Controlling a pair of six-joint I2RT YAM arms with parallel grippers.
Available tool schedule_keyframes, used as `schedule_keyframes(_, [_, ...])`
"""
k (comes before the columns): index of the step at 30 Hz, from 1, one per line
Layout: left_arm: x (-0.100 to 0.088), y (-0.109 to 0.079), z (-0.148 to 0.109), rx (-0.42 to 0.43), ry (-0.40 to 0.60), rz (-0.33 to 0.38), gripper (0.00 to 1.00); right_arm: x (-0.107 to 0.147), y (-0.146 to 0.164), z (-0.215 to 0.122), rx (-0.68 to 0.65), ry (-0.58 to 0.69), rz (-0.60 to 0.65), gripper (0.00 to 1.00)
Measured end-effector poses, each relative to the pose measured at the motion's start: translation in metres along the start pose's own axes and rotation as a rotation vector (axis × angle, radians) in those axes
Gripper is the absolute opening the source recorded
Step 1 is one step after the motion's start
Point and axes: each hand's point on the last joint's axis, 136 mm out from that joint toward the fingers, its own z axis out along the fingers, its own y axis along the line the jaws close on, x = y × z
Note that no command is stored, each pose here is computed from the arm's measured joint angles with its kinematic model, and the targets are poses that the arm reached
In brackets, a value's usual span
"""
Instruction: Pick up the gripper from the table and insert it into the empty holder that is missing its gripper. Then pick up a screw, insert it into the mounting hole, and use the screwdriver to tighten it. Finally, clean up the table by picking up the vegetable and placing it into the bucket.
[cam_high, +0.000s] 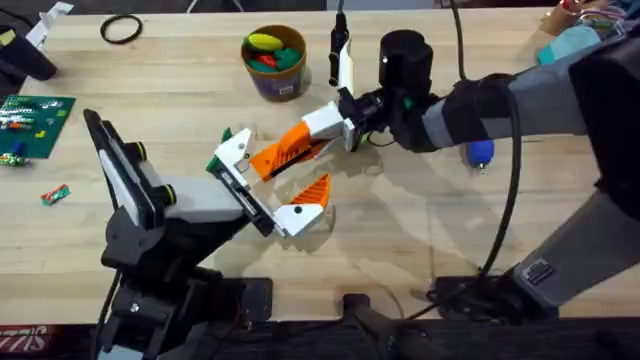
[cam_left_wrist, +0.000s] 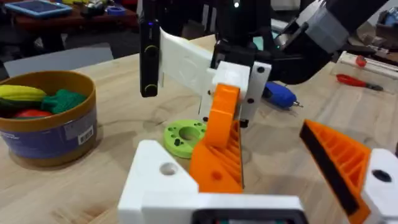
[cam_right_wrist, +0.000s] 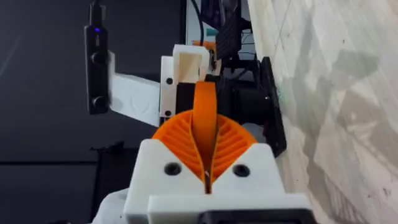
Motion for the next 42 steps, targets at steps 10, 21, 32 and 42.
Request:
schedule_keyframes(10, [0.000, -0.001, 0.000, 0.003, 0.000, 0.000, 0.986, 0.001, 0.009, -0.003, -0.005, 0.003, -0.014, 0.013])
schedule_keyframes(21, [0.000, -0.001, 0.000, 0.003, 0.000, 0.000, 0.986, -0.002, 0.030, -0.005, -0.021, -0.003, -0.106, 0.013])
schedule_keyframes(32, [0.000, -0.001, 0.000, 0.003, 0.000, 0.000, 0.986, 0.000, 0.005, -0.005, 0.005, -0.018, 0.105, 0.013])
schedule_keyframes(42, [0.000, 0.000, 0.000, 0.002, 0.000, 0.001, 0.986, -0.005, 0.019, -0.005, -0.007, -0.028, -0.098, 0.013])
